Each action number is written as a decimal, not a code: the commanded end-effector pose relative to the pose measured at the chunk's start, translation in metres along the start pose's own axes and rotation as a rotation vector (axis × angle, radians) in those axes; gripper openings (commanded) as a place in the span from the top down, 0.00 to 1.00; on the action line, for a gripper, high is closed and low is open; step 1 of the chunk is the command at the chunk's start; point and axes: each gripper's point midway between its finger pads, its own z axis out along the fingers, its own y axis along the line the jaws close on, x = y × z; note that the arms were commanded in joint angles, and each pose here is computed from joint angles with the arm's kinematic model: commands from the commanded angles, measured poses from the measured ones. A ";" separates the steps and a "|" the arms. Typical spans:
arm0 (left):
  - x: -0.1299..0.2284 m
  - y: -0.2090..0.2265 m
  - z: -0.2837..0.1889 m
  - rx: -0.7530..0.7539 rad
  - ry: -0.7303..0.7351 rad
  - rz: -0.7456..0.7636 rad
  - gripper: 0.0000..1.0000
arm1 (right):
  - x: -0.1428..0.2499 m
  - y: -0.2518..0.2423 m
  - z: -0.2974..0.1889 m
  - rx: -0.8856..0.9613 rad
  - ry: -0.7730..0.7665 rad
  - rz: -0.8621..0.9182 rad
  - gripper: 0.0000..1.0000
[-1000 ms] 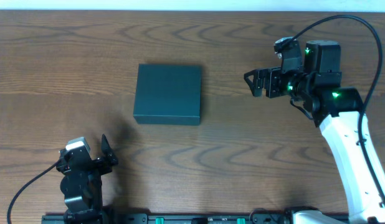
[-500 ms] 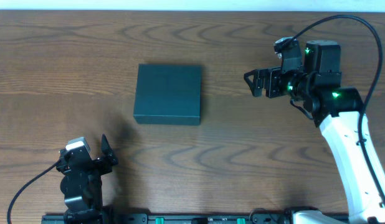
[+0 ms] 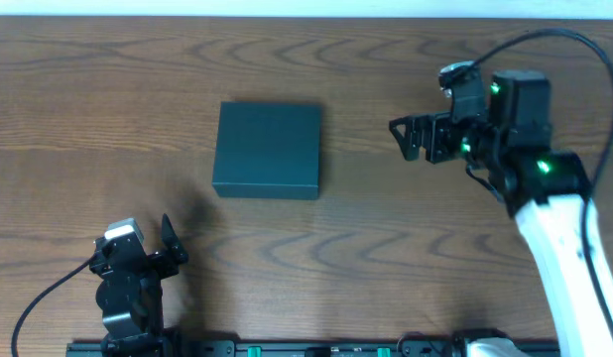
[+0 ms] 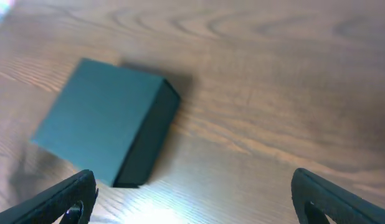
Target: Pack container
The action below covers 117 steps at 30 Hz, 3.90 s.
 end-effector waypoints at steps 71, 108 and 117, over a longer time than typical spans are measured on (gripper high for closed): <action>0.007 0.002 0.003 -0.009 0.010 0.014 0.05 | 0.182 -0.010 -0.025 0.088 -0.435 -0.323 0.01; 0.007 0.002 0.003 -0.009 0.010 0.014 0.05 | 0.182 -0.010 -0.025 0.088 -0.435 -0.323 0.01; 0.007 0.002 0.003 -0.009 0.010 0.014 0.05 | 0.182 -0.010 -0.025 0.088 -0.435 -0.323 0.01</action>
